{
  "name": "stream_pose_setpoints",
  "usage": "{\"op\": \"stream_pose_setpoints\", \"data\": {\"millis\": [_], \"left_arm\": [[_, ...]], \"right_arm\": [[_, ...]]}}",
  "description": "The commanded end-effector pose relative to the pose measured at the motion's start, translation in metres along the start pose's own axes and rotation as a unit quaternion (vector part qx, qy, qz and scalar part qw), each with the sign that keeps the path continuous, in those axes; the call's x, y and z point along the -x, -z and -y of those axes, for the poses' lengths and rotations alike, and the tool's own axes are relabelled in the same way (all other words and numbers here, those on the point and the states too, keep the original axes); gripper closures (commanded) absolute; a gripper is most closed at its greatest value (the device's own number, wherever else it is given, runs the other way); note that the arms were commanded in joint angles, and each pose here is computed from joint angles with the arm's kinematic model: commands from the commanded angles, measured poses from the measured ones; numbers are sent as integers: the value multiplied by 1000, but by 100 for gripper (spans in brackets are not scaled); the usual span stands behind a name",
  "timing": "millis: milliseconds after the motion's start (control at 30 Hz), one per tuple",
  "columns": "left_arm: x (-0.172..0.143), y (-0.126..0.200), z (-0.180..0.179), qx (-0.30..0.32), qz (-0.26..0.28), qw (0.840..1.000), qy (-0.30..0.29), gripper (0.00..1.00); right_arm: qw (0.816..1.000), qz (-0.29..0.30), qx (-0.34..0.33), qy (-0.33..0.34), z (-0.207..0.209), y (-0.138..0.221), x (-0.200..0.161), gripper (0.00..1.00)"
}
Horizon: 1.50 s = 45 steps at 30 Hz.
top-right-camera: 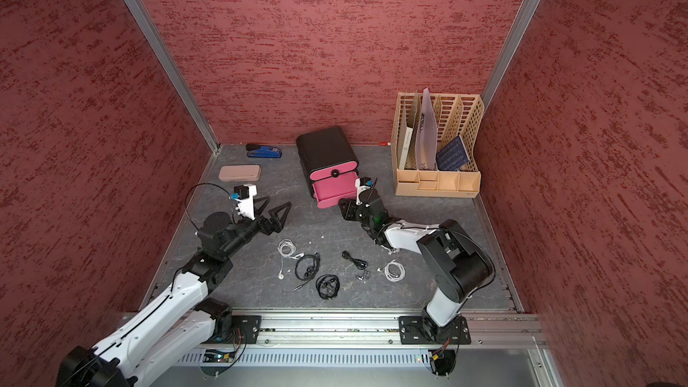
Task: Place the wired earphones into the drawer by color
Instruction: Open the drawer in the storage box, then pick up the wired earphones from the center of the board.
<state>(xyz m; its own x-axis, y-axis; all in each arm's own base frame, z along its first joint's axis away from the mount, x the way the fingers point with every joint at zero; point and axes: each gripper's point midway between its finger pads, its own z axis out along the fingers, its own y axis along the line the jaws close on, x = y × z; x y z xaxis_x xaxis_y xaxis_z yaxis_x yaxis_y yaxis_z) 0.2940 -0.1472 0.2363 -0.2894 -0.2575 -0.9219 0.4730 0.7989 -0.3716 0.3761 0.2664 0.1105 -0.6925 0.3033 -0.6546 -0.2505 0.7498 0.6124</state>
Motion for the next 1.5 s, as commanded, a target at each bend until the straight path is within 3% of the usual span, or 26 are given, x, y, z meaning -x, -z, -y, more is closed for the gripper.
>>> {"op": "stream_pose_setpoints", "data": {"millis": [0,200,433,1000,1200,1467], "left_arm": [[-2,2,-3,4,2,1000,-9,0],[-2,2,-3,4,2,1000,-8,0],[-2,3,-2,4,3,1000,-9,0],[-4,2,-2,1,-1,1000,-8,0],[-10,0,-1,-9,-7,1000,-7,0],[-14,-3,1,-18,-13,1000,-3,0]], "right_arm": [[1000,4,-9,-5,2,7,-3,70],[1000,1,-15,-4,5,10,-8,69],[1000,0,-16,-6,7,8,-9,54],[999,-8,-39,14,7,36,-8,36],[993,-39,-105,33,23,63,-13,33],[969,-82,-219,75,60,108,-25,30]]}}
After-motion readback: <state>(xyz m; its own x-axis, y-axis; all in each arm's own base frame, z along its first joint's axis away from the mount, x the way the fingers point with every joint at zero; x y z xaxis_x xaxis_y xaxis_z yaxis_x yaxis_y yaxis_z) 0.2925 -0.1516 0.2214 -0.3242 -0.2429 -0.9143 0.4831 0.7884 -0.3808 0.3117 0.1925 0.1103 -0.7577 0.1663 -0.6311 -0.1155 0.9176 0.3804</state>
